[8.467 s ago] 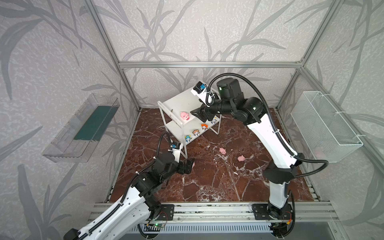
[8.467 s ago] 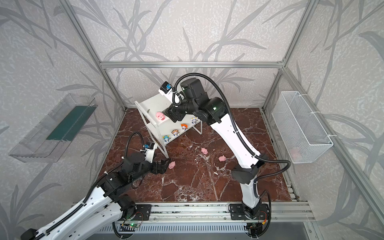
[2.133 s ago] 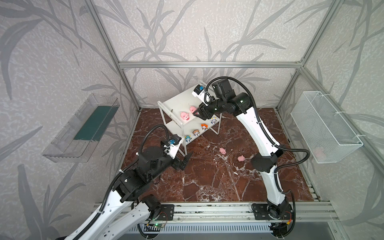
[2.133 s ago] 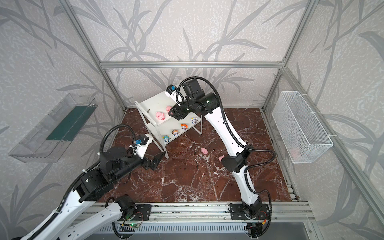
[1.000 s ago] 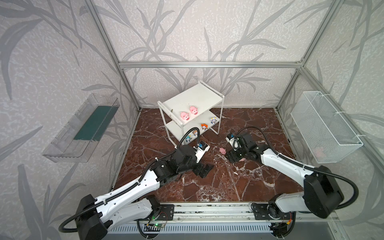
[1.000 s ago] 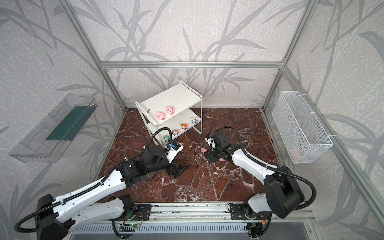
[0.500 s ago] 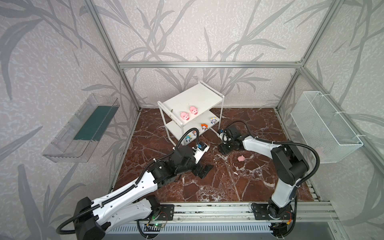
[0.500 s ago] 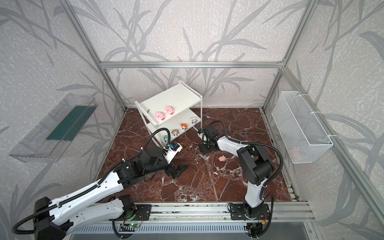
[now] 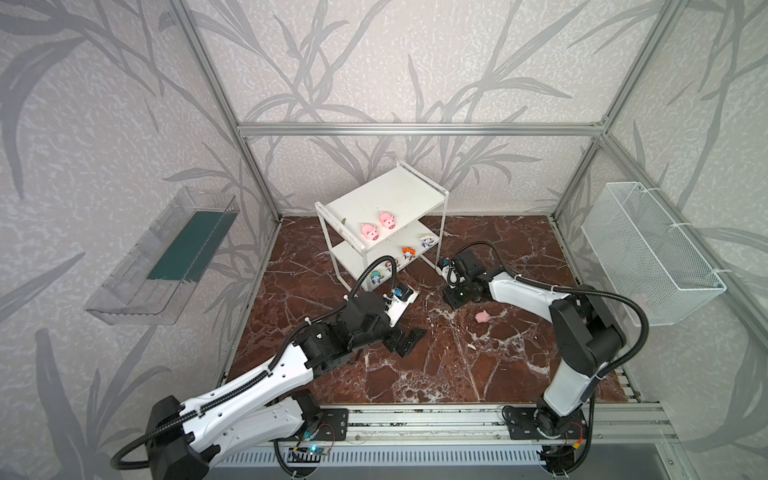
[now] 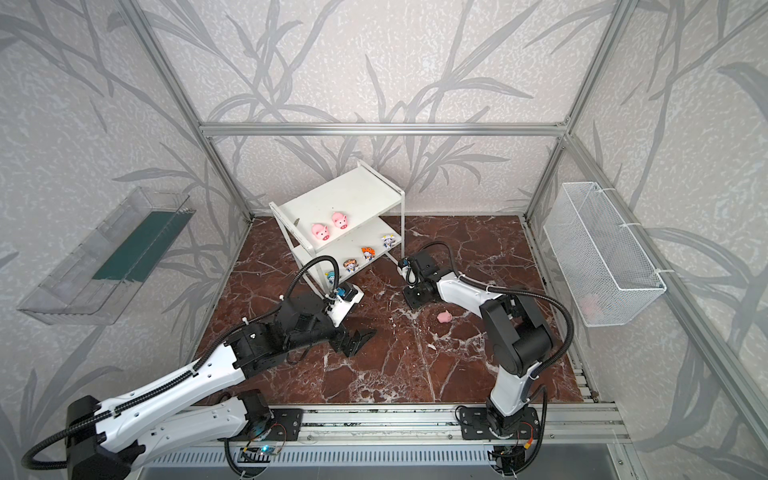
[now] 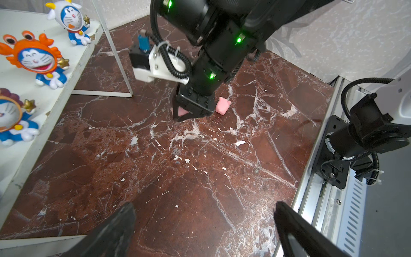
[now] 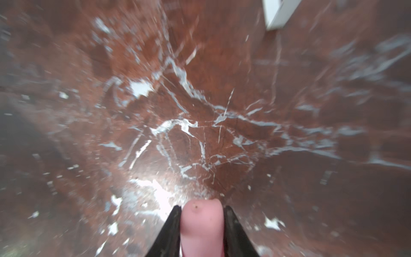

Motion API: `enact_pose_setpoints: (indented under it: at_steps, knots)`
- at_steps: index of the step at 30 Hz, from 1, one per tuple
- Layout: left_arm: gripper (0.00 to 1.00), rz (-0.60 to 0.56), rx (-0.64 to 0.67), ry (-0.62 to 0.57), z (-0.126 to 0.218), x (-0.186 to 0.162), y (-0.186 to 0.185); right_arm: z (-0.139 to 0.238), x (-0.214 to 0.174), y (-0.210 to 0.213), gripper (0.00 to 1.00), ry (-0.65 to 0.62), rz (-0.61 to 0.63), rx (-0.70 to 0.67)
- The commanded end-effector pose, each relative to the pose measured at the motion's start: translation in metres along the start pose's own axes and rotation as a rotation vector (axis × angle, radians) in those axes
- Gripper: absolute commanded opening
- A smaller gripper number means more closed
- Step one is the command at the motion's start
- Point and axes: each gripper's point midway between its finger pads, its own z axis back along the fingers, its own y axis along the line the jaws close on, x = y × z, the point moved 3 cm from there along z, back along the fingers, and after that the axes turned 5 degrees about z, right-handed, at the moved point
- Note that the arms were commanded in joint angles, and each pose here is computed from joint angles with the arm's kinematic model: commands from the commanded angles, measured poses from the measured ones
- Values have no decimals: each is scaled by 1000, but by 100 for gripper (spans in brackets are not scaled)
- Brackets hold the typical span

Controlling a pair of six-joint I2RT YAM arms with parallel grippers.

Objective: Place and organize the plastic toys onto the shelf
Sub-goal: 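Lift the pink pig and carry it up to the top shelf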

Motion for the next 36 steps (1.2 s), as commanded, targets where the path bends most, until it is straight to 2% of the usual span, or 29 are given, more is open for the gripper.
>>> enact_pose_setpoints:
  at_steps: [1,9,16,24,30,36]
  knots:
    - [99,-26,13,-11,10,4,-1,49,22,-2,30,-103,10,-17]
    - [99,-56,60,-42,33,8,4,162,88,11,31,-413,105,29]
    - [99,-112,133,-172,59,42,8,220,149,29,31,-526,174,146]
    - [99,-155,209,-242,87,53,15,230,197,43,31,-540,205,227]
    - [99,-164,214,-323,107,62,14,213,221,53,30,-486,228,262]
    - [99,-192,223,-343,118,69,12,203,241,71,31,-470,263,281]
